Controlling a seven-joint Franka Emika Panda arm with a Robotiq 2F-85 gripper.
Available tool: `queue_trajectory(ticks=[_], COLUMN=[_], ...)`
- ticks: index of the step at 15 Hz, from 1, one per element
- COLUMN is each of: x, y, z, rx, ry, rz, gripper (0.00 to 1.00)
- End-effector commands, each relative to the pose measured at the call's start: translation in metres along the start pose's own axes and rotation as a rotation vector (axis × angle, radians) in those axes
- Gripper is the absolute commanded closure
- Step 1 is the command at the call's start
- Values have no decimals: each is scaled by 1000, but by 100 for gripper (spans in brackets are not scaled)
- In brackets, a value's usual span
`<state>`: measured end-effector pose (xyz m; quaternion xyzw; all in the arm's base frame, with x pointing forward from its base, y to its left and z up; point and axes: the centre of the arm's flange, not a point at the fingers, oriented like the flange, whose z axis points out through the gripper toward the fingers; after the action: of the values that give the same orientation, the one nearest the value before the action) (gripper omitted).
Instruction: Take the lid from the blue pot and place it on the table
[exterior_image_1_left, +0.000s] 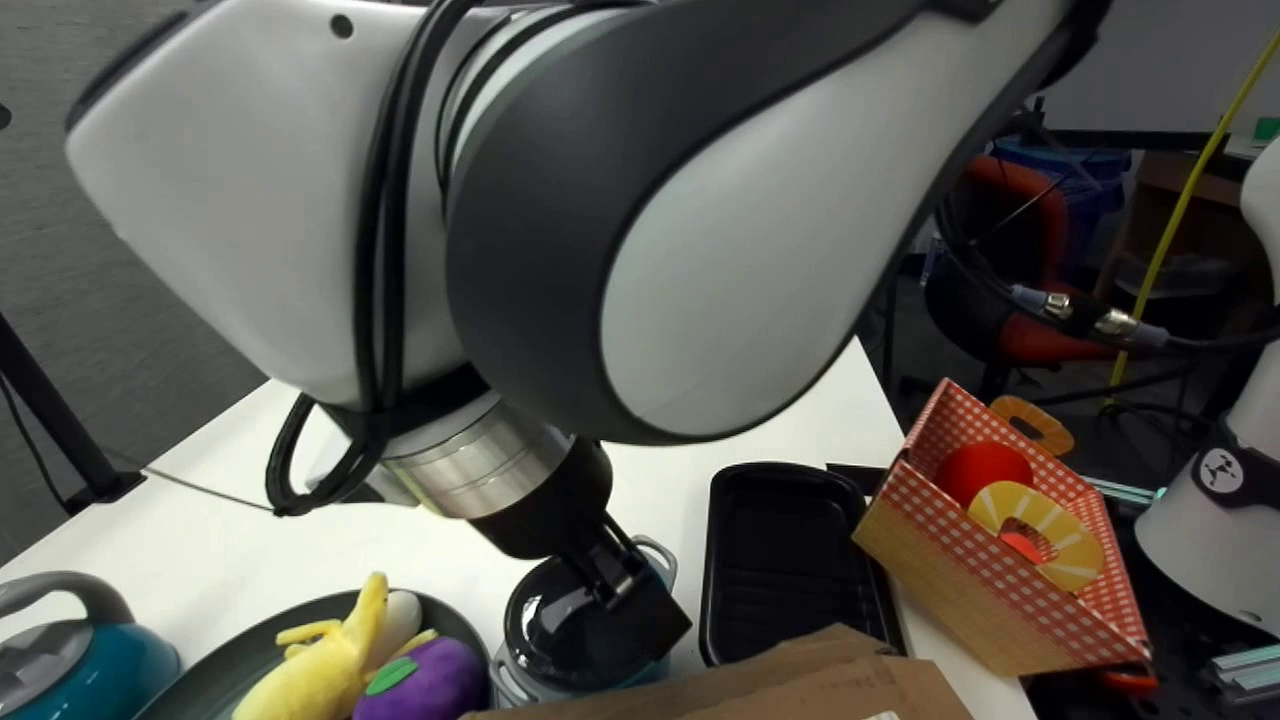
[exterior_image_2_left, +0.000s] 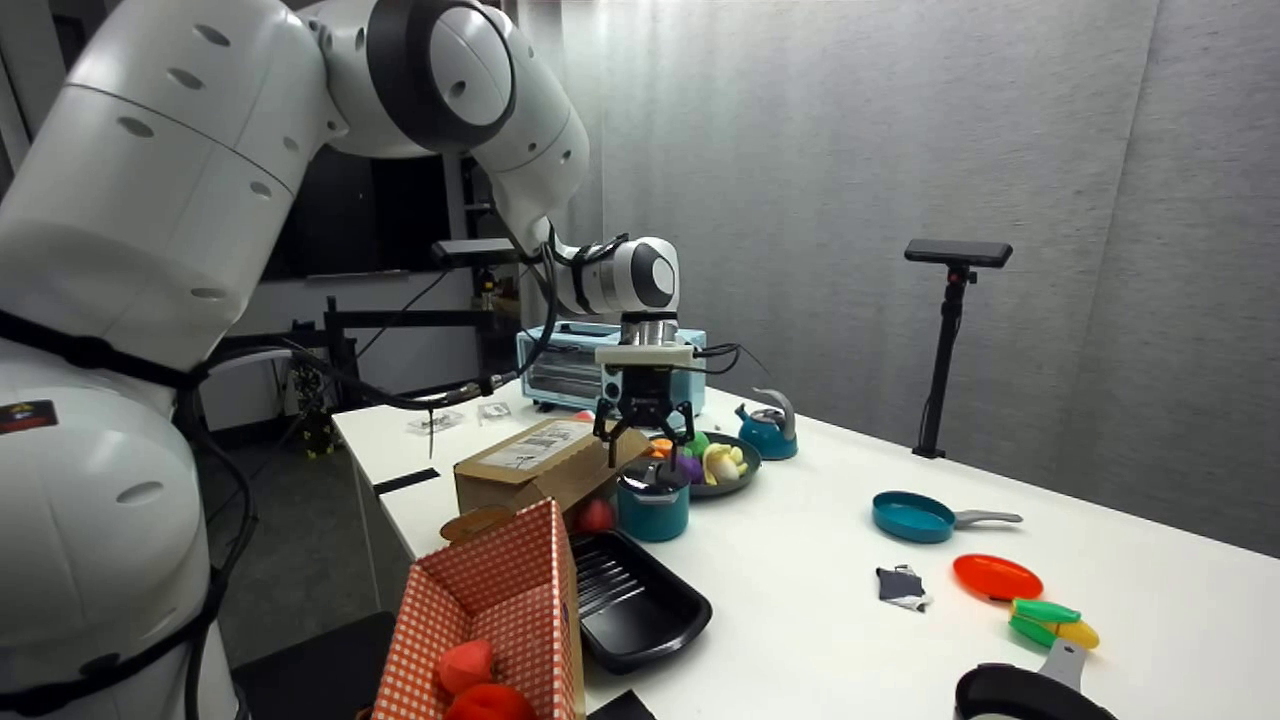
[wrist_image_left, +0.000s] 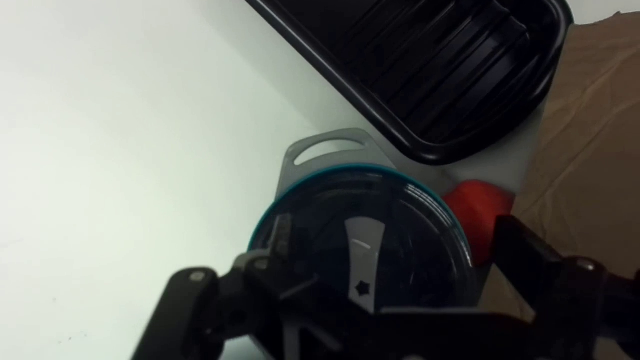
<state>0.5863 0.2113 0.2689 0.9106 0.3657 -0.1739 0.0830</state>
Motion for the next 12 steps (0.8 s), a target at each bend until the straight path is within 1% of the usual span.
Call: queue_trajectory(ticks=[1,8,12], x=[-4,-4,-5], y=[-6,2,7], z=[-17,-22,-17], rx=[-61,-106,-102], ry=[35,127,154], rz=[-22,-44,-25], gripper=[0,0,0])
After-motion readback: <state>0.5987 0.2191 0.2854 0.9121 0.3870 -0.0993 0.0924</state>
